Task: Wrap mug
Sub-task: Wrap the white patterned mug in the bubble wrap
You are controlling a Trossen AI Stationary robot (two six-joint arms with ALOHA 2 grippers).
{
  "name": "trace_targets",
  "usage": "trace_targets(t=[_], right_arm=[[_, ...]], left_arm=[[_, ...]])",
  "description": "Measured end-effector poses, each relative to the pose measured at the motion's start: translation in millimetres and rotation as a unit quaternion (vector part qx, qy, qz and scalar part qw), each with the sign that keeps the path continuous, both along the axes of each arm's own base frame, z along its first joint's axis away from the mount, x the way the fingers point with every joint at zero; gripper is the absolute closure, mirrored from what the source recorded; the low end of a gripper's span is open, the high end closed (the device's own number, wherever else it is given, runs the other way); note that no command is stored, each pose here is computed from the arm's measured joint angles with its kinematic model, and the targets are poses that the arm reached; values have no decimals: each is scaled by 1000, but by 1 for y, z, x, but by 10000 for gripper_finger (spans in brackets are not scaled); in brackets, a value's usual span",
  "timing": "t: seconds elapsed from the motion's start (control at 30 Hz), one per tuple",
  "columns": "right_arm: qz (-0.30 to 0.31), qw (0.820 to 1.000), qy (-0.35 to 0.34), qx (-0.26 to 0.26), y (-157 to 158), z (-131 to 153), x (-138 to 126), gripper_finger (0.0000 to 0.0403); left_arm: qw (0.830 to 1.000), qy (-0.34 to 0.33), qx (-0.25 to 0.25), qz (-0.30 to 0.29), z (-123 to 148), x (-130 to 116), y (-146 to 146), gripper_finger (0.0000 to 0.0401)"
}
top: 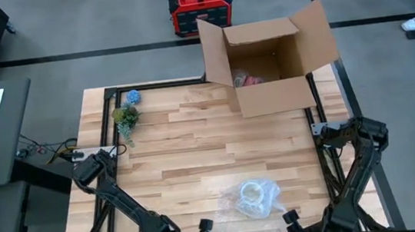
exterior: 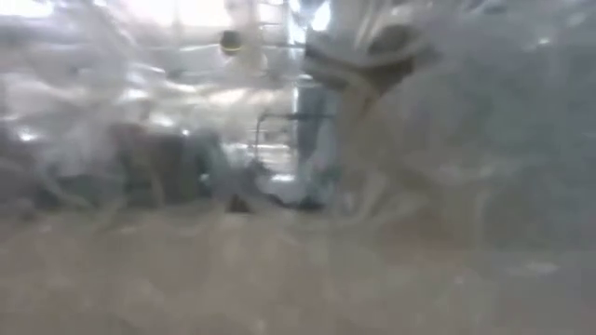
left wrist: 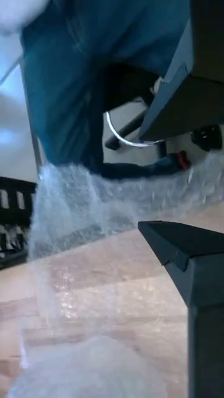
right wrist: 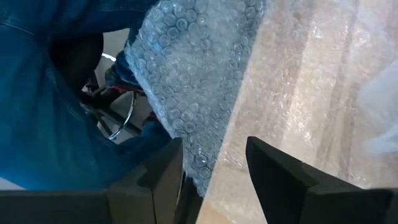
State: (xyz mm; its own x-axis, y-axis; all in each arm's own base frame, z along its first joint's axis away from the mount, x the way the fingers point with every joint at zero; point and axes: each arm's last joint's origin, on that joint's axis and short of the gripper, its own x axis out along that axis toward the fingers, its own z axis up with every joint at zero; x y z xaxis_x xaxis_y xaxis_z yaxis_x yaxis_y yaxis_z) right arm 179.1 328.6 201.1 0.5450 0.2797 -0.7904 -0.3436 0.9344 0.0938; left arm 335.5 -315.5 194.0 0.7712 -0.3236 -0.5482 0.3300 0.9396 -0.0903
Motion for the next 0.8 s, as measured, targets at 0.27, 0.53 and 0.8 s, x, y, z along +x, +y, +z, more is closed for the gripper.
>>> trace_targets(t=[0.27, 0.53, 0.8], right_arm=[[0, 1000, -6, 14, -2, 10, -2, 237], [-14, 999, 12, 30, 2, 24, -5, 237], [-10, 999, 15, 29, 5, 28, -9, 237]], left_arm=[[1000, 19, -20, -9, -4, 17, 7, 219], [997, 41, -32, -53, -5, 20, 11, 285], [997, 63, -25, -48, -31, 25, 9, 287]])
